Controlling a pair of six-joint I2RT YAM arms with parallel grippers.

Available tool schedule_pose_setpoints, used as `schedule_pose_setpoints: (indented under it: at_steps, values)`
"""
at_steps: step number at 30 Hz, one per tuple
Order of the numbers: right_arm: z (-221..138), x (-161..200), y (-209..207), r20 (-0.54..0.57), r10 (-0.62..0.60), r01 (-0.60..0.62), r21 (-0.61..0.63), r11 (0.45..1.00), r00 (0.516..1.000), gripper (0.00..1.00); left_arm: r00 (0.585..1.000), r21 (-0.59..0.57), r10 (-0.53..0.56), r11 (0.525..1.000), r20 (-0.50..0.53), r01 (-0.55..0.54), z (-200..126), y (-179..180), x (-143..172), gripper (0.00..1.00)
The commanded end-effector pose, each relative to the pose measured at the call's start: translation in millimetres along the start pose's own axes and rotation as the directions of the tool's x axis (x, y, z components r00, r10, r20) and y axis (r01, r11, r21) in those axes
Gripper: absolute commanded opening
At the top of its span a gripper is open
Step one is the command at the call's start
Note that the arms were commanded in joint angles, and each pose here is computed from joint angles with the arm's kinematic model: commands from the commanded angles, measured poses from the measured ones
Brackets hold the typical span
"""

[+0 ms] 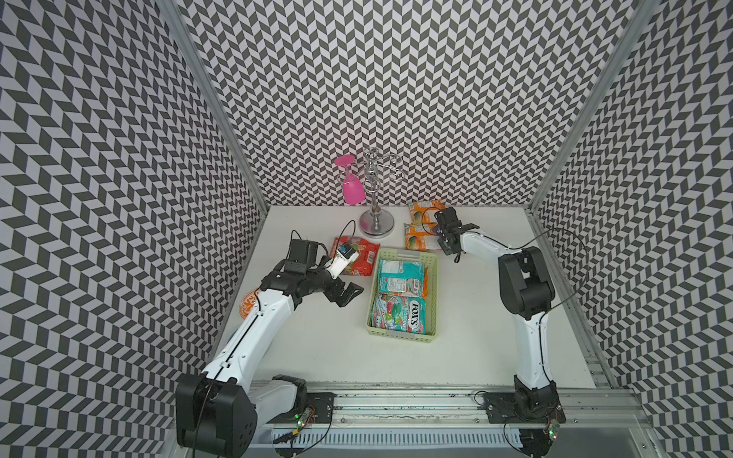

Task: Put the candies in the basket
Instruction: Pick up the candy at the center of the board.

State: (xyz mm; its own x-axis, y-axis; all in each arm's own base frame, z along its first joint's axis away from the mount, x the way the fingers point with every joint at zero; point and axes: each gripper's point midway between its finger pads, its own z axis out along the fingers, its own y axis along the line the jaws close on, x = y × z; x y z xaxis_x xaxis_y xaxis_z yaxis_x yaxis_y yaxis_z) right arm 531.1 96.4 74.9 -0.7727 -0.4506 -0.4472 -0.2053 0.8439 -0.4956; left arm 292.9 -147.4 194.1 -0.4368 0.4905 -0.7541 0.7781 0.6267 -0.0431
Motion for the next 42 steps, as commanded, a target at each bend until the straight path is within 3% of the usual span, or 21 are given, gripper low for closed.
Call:
schedule_pose_setpoints:
  at_steps: [1,11,18,27,34,42]
  values:
    - [-36.4,-23.1,-27.3,0.091,0.058,-0.06,0.023,0.998,0.994,0.0,1.0,-0.026,0.003,1.0,0.027,-0.002,-6.5,6.4,-12.0,0.99]
    - [-104.2,-27.9,-51.3,0.24,0.084,-0.097,0.042,0.994,0.967,0.0,1.0,-0.035,-0.01,0.999,0.028,0.011,-8.0,10.7,-14.9,0.99]
    - [-150.0,-27.1,-44.7,0.298,0.075,-0.079,0.003,0.997,0.952,0.0,1.0,-0.045,-0.011,0.999,0.029,0.013,-9.1,13.7,-16.0,0.99]
    - [-217.7,-21.3,-4.4,0.401,0.007,0.026,-0.077,0.997,0.916,0.0,0.999,-0.034,-0.013,0.999,0.034,0.014,-7.5,13.0,-16.3,0.99]
    - [-265.1,-21.7,38.7,0.51,-0.045,0.147,-0.16,0.976,0.859,0.0,0.999,-0.037,-0.023,0.999,0.033,0.024,-8.8,15.2,-16.2,0.99]
    - [-286.0,-10.4,90.1,0.518,-0.066,0.238,-0.273,0.932,0.853,0.0,0.999,-0.03,-0.03,0.999,0.036,0.032,-8.1,16.2,-15.5,0.99]
